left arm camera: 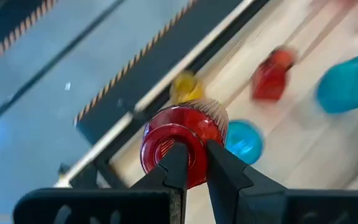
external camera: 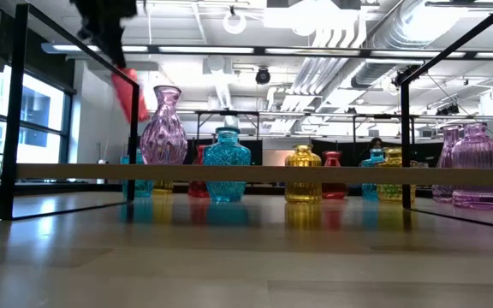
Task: Sort vases onto shelf
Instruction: Put the left red vase on the shelf
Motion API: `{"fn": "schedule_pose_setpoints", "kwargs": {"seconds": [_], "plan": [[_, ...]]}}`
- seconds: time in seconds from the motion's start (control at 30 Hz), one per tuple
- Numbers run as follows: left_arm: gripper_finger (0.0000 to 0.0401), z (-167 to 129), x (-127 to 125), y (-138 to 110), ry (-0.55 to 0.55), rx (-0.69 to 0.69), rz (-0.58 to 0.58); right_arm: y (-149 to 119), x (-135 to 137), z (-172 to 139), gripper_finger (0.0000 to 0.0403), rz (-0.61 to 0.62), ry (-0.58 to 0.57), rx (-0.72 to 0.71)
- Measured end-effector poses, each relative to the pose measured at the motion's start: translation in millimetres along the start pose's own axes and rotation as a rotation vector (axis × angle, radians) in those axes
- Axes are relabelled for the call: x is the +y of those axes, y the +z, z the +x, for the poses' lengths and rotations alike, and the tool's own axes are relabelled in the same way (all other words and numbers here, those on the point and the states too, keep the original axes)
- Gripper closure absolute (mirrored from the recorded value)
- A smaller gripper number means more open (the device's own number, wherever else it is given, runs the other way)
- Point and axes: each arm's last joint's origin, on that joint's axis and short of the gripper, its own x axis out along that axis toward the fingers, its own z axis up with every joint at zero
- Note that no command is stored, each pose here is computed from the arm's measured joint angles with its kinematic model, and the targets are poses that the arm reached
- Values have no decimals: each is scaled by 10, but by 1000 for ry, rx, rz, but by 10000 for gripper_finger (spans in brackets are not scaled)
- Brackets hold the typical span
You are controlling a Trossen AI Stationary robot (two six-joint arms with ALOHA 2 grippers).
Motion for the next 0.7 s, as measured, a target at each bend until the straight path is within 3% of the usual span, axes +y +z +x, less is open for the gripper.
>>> {"fn": "schedule_pose_setpoints", "kwargs": {"seconds": [0.17,0.33,0.7], "plan": [[375,-319,-145,250,-106,-144,23,-1,0,0,403,-1,-1,1],[373,-432,-410,472,-226,-217,82,-4,-9,0,403,-5,-26,-2],[373,-77,-1298,742,-394,-104,301,-50,-31,-2,403,16,-58,28]]}}
